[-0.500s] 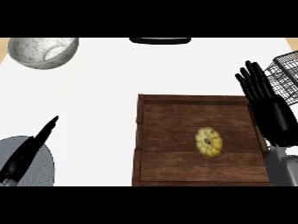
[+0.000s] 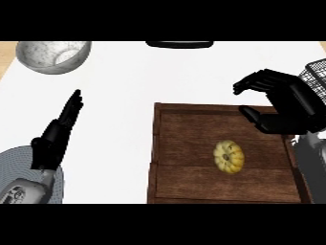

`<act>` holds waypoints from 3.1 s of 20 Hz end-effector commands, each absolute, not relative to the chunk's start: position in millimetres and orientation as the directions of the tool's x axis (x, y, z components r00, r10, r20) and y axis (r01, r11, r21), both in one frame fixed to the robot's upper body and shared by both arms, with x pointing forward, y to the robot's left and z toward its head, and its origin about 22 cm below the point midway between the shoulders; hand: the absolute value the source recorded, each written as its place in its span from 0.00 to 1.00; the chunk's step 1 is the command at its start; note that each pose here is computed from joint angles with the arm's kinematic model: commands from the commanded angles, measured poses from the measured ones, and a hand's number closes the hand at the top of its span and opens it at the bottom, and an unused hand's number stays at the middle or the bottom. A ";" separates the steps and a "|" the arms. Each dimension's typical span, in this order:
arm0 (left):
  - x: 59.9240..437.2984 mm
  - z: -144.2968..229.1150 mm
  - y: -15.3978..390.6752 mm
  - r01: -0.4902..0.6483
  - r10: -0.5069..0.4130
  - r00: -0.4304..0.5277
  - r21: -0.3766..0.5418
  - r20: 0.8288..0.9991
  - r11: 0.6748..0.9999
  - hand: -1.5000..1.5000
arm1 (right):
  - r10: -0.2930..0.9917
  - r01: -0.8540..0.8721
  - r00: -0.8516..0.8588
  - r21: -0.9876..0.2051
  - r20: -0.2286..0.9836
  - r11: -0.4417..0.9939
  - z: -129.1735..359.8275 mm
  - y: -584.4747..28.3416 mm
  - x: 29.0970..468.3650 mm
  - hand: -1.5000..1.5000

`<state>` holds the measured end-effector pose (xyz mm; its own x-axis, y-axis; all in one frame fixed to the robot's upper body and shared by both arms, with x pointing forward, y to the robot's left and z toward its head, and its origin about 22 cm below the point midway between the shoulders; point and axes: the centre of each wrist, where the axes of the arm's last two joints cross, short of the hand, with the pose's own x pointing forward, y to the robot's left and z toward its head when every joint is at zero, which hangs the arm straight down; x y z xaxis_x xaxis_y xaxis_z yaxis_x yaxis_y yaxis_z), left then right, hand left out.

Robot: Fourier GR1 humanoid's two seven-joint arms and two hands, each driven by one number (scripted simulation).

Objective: Pick the squash from the tray and place it in the tiered basket

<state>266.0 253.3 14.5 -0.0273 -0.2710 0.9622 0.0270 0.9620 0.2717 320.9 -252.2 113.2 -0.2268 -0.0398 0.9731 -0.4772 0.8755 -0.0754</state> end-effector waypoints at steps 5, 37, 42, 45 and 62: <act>270.3 25.9 218.3 -0.043 -0.176 -0.087 0.173 0.981 0.984 0.50 | -0.058 -0.839 -0.022 0.012 0.998 0.544 124.4 -277.9 337.3 0.00; 266.2 18.6 199.9 -0.064 -0.204 -0.066 0.199 0.977 0.978 0.50 | 0.557 -0.338 -0.830 -0.826 0.036 -0.451 273.4 -123.4 216.3 0.00; 257.5 18.2 190.2 -0.058 -0.187 -0.075 0.183 0.979 0.981 0.50 | 0.571 -0.350 -0.821 -0.775 -0.017 -0.527 248.1 -123.0 192.1 0.00; 274.5 37.4 198.3 -0.071 -0.203 -0.086 0.197 0.975 0.978 0.50 | 0.593 -0.343 -0.802 -0.761 -0.068 -0.551 249.0 -117.8 206.5 0.00; 276.3 36.8 207.9 -0.057 -0.188 -0.080 0.184 0.979 0.981 0.50 | 0.567 -0.265 -0.792 -0.709 -0.227 -0.653 234.4 -131.1 201.7 0.00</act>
<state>274.0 201.6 35.3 -0.0890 -0.1885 0.9780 -0.0628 0.9810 0.1834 202.4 -125.0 234.2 -0.7911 0.5898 -0.1625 -0.2837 -0.5891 -0.7566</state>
